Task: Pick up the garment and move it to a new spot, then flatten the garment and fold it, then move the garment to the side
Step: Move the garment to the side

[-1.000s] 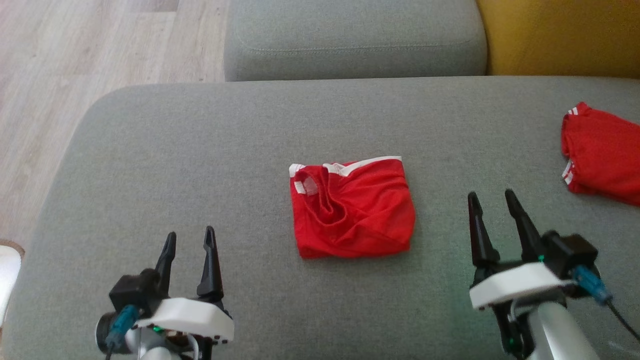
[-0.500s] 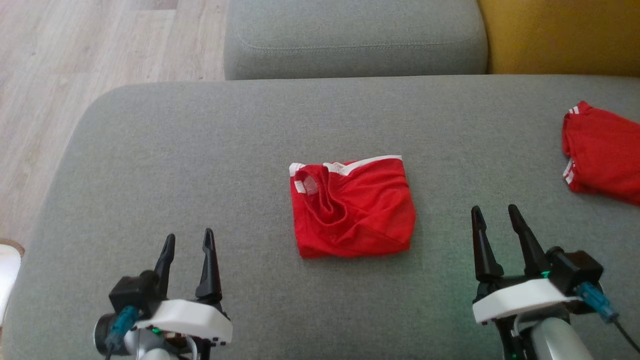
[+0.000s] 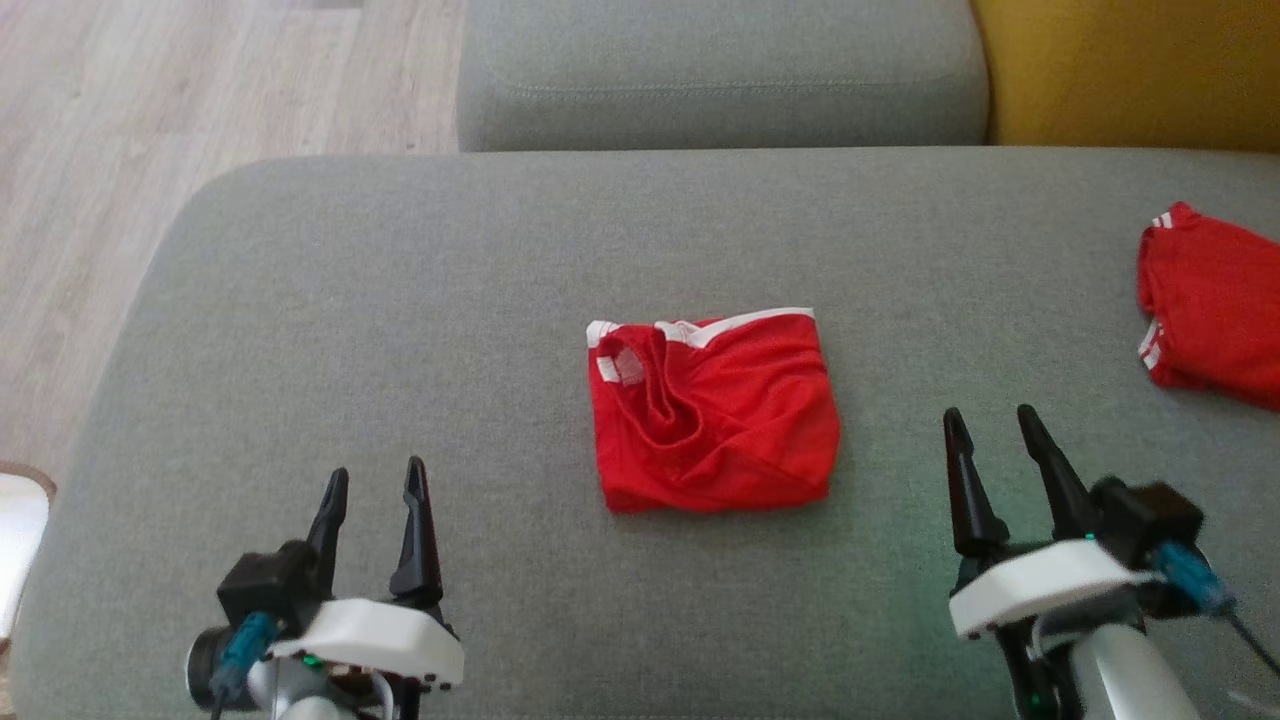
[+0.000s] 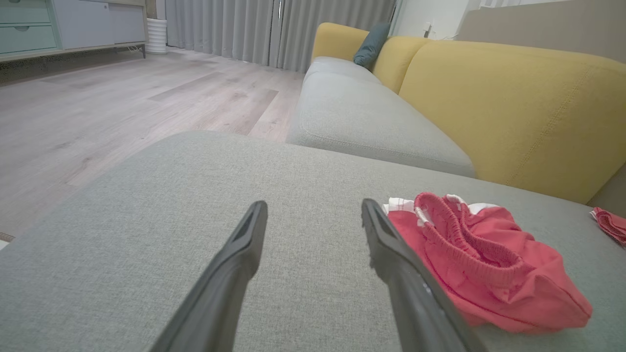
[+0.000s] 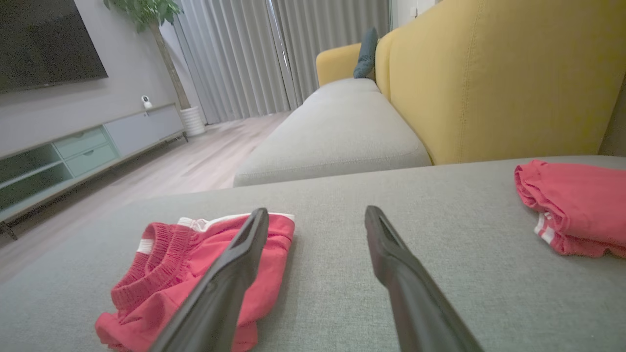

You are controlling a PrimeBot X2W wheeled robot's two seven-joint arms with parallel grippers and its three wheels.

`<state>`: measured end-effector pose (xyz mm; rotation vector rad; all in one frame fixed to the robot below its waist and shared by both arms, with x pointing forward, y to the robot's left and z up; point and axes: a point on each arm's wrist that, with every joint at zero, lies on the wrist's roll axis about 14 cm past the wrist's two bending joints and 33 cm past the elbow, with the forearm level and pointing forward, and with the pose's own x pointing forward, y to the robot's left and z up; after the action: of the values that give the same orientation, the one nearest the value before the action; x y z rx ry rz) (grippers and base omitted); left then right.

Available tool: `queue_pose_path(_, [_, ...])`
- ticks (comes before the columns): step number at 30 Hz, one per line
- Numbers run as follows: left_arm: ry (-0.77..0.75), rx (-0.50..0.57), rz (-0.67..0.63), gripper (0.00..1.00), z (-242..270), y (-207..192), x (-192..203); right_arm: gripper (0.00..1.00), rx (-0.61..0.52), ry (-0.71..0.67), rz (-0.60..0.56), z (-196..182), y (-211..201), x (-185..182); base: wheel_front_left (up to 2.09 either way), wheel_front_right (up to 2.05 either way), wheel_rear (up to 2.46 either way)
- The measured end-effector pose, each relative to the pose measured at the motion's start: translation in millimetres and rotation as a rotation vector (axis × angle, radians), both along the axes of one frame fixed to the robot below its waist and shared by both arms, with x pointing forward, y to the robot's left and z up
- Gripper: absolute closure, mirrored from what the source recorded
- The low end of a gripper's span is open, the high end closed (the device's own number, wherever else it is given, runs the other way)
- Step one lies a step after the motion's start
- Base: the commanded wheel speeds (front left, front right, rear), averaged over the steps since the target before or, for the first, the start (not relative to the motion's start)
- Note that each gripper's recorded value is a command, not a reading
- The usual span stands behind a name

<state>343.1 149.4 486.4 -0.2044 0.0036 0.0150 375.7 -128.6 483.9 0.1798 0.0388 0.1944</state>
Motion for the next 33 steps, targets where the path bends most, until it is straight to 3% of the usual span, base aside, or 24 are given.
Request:
queue_pose_path(12, [0.054, -0.007, 0.018, 0.0, -16.7, 6.0, 8.0, 0.0, -0.111, 0.332, 0.176, -17.9, 41.3, 67.5, 0.0, 0.0, 0.0])
queue_pose_path(19, [0.068, -0.006, 0.045, 0.0, -20.9, 14.1, 18.2, 0.0, -0.169, 0.627, 0.264, -76.3, 43.3, 67.3, 0.0, 0.0, 0.0])
queue_pose_path(27, [0.11, -0.017, 0.094, 0.0, -33.3, 27.6, 15.3, 0.0, -0.16, 0.791, 0.34, -107.6, 54.5, 65.5, 0.0, 0.0, 0.0])
queue_pose_path(32, [0.115, -0.016, 0.098, 0.0, -34.6, 27.7, 16.3, 0.49, -0.075, 0.86, 0.386, -108.0, 67.5, 59.0, 0.0, 0.0, 0.0])
queue_pose_path(33, [0.115, -0.016, 0.096, 0.0, -34.6, 26.8, 16.9, 0.53, -0.071, 0.863, 0.392, -108.5, 69.0, 57.5, 0.0, 0.0, 0.0])
